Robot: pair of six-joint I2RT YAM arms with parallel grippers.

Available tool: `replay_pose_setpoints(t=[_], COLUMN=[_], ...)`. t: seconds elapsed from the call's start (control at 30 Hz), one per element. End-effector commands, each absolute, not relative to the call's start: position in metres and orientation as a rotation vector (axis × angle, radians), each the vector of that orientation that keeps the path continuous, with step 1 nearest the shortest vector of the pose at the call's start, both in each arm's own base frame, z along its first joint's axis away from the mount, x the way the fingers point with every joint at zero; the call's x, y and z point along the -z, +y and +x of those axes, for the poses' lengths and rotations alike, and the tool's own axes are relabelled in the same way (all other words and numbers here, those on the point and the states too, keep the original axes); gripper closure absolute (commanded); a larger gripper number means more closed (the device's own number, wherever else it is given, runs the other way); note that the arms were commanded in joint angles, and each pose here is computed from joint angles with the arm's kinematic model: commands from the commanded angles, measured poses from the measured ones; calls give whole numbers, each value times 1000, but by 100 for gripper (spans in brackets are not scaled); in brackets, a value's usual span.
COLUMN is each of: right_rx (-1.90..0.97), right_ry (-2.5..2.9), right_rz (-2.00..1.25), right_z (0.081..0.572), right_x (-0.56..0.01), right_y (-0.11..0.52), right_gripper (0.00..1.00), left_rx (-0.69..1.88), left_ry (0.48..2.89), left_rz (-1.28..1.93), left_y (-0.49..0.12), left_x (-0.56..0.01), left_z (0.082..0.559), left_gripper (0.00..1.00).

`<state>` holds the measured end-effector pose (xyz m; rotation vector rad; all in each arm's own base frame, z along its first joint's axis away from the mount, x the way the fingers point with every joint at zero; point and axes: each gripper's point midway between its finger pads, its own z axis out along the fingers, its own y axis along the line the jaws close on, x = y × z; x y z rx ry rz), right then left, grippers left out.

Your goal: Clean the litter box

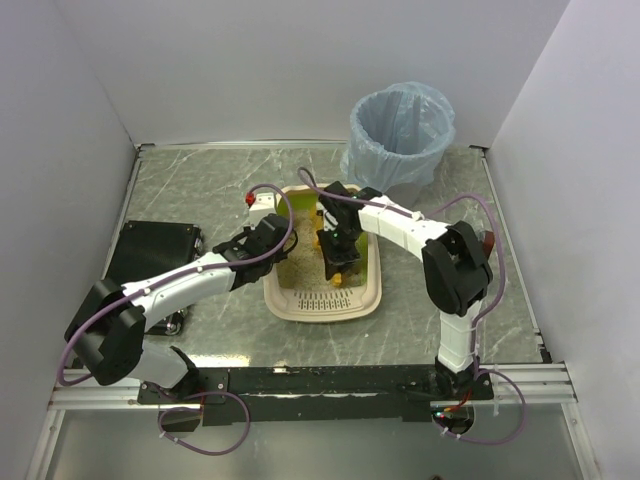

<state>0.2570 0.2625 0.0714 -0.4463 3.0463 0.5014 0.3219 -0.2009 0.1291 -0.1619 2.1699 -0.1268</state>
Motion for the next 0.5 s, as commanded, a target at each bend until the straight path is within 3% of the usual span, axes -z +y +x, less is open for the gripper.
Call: replay_pose_setpoints(t=[0.0,0.47], right_rx=[-763,-1192], right_ry=[2943,2907], right_rz=[-633,-763], right_z=[254,222], right_x=[-86,-90], right_y=[307,358], right_gripper=[100,100], left_rx=[579,587], left_ry=[1736,1711], left_rz=[-376,-364], left_y=[-244,-246], left_x=[-284,-296], left_z=[357,355], left_gripper=[99,99])
